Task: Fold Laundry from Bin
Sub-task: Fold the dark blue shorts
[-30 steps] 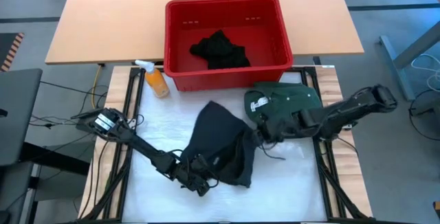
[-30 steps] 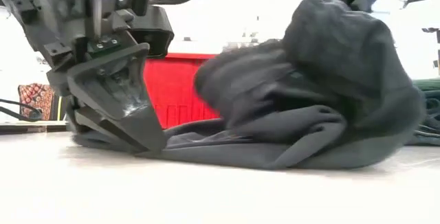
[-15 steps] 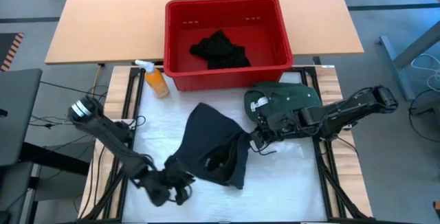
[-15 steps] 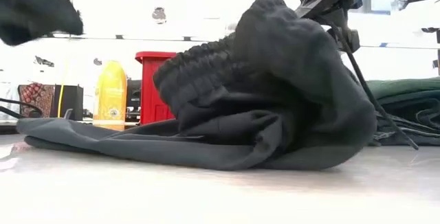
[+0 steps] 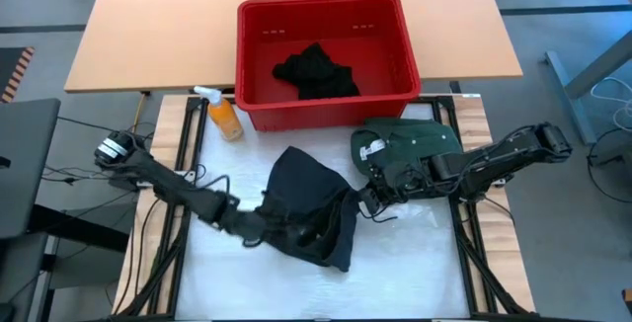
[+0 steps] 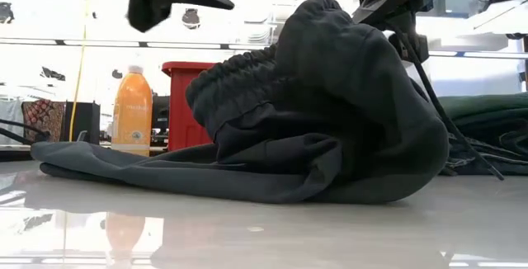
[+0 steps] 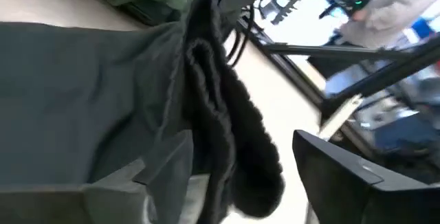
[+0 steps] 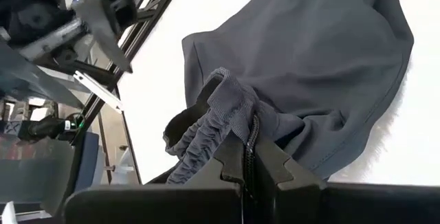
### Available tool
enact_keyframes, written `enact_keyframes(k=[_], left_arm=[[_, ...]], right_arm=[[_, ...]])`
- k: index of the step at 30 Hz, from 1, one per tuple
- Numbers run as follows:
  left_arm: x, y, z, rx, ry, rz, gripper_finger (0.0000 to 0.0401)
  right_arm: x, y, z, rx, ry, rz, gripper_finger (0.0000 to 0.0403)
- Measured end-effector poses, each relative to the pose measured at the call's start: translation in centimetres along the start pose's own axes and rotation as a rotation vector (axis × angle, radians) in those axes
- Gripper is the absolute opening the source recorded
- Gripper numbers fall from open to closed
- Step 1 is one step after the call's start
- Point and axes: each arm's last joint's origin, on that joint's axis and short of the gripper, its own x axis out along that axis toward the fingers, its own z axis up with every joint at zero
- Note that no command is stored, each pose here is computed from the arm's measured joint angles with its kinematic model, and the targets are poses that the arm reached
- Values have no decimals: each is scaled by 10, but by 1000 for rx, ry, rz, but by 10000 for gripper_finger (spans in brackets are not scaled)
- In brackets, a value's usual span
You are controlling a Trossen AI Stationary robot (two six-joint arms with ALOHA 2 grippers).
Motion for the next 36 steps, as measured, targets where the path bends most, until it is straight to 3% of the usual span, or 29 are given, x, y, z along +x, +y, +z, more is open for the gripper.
enact_keyframes(k=[5, 11, 15, 36], left_arm=[[7, 4, 9, -50, 67, -56, 256], [36, 4, -14, -96, 110, -135, 247], [54, 11, -30, -85, 163, -95, 241], [58, 17, -32, -38, 140, -28, 205]], right_arm=[[0, 0, 1, -8, -5, 3, 25], [0, 1, 1, -9, -10, 7, 25], [0, 1, 2, -11, -15, 12, 25], [0, 3, 2, -6, -24, 27, 25]])
